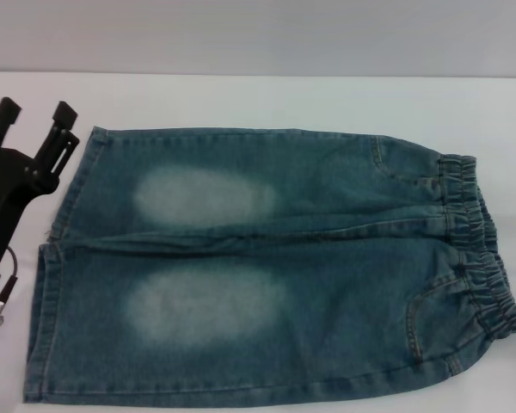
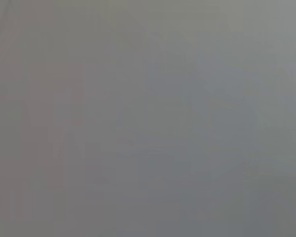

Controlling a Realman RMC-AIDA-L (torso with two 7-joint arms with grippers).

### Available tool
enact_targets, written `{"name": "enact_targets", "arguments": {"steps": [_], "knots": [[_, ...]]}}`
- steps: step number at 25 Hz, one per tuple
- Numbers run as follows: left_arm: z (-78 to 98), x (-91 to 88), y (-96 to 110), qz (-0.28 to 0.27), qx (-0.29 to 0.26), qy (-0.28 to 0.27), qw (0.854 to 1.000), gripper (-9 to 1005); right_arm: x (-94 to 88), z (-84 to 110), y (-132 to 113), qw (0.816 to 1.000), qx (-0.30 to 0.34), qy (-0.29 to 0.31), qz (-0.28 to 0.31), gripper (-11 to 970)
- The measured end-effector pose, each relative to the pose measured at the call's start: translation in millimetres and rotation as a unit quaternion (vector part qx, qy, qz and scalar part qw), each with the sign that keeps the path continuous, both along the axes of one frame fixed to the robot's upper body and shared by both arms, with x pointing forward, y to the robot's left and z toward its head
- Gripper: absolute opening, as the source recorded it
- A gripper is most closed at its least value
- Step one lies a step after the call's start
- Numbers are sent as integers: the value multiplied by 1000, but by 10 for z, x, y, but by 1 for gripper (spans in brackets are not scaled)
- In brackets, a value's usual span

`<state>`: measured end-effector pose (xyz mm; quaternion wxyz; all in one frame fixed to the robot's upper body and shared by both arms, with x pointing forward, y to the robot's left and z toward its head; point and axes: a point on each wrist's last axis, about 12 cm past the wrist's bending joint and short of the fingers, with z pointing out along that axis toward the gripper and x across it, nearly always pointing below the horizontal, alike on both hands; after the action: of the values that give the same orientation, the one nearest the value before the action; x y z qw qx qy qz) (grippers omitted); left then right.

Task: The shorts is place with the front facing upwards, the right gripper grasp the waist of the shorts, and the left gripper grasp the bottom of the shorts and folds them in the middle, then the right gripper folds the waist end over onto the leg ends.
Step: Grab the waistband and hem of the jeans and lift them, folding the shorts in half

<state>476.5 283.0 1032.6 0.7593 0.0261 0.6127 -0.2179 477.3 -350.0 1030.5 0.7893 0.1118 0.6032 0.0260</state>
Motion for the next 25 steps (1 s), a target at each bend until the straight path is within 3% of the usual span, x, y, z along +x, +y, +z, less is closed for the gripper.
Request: {"name": "enact_targets", "arguments": {"steps": [9,13,16,19,25], "knots": [[70,142,86,-44,-37,16,998,811,-95,-7,-62,1000,13,-9,-16,798],[228,307,146,-129,-53,29,990,811,-128,-13,-94,1000,15,-9,-24,798],[391,453,246,-204,-74,60,974,811,-139,-8,-121,999,12,-10,-28,798],[573,578,381,-282,-83,107,950,811,-138,-3,-145,999,9,-9,-29,798],[809,552,597,-401,-92,211,887,811,-107,2,-196,999,3,-2,-33,797]]}}
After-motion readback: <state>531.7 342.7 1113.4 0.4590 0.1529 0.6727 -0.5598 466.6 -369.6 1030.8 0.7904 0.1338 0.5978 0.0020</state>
